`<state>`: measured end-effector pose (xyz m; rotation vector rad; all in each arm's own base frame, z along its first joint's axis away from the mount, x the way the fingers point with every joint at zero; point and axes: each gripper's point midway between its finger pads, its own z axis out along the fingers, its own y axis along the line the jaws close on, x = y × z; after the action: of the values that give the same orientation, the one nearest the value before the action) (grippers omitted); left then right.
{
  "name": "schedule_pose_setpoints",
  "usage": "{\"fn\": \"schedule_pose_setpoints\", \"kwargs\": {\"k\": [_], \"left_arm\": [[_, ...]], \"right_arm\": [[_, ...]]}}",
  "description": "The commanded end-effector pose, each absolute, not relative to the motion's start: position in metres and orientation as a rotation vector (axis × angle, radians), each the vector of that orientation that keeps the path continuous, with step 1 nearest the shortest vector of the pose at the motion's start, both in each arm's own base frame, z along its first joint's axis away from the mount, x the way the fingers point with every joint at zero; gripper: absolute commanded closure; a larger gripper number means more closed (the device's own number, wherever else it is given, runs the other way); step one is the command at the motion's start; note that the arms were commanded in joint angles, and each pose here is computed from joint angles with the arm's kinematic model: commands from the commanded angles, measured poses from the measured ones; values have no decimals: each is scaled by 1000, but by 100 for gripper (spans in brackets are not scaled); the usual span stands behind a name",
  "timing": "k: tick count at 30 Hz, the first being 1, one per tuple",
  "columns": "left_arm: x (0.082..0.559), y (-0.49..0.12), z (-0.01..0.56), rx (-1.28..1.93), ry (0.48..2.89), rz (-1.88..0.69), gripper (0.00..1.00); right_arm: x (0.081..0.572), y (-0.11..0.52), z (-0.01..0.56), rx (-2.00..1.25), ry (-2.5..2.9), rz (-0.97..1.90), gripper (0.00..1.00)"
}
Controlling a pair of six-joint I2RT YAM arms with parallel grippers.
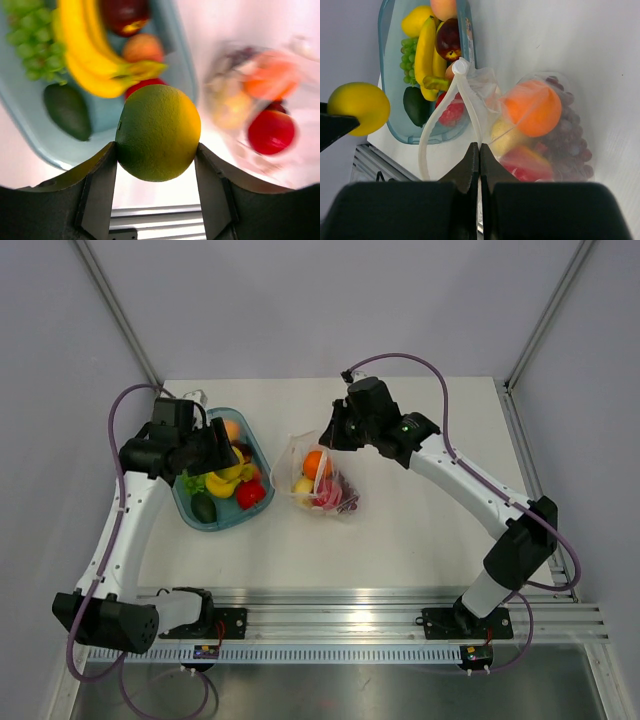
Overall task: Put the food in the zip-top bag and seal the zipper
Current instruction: Place the fake fruit in the zipper food storage bag.
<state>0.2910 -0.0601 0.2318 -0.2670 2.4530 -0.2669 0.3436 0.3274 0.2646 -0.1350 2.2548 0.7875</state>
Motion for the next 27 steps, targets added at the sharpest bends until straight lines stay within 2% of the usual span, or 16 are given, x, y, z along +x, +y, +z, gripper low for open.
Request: {"fn": "schedule_pose_setpoints", "kwargs": {"k": [1, 6, 13, 14, 15, 16, 18, 23, 24, 25, 27], "left_arm": [[291, -107, 283, -68, 2318, -535, 74], [282, -170, 308, 84, 2263, -797, 74], [295, -206, 298, 150, 2272, -847, 72], [296, -208, 294, 154, 2282, -840, 66], [298, -209, 290, 147, 2292, -828, 40], [302, -207, 284, 130, 2314, -802, 23], [302, -205, 283, 125, 2330, -782, 1], [302, -192, 300, 133, 2287, -699, 3], [301, -185, 301, 124, 2293, -659, 7], [307, -173, 305, 89, 2280, -583, 17], [308, -155, 300, 46, 2305, -498, 25]], "right_arm": [[348, 345, 298, -147, 2158, 883, 100], [345, 348, 303, -151, 2149, 890, 100], [340, 344, 306, -137, 2145, 876, 100], [339, 343, 306, -135, 2144, 874, 100], [340, 342, 308, -130, 2139, 872, 100], [339, 341, 308, -128, 2140, 869, 100], [338, 339, 310, -122, 2137, 868, 100], [337, 337, 310, -121, 2136, 860, 100], [337, 337, 309, -121, 2139, 862, 100], [337, 337, 309, -121, 2138, 866, 100], [336, 338, 310, -125, 2137, 868, 100]]}}
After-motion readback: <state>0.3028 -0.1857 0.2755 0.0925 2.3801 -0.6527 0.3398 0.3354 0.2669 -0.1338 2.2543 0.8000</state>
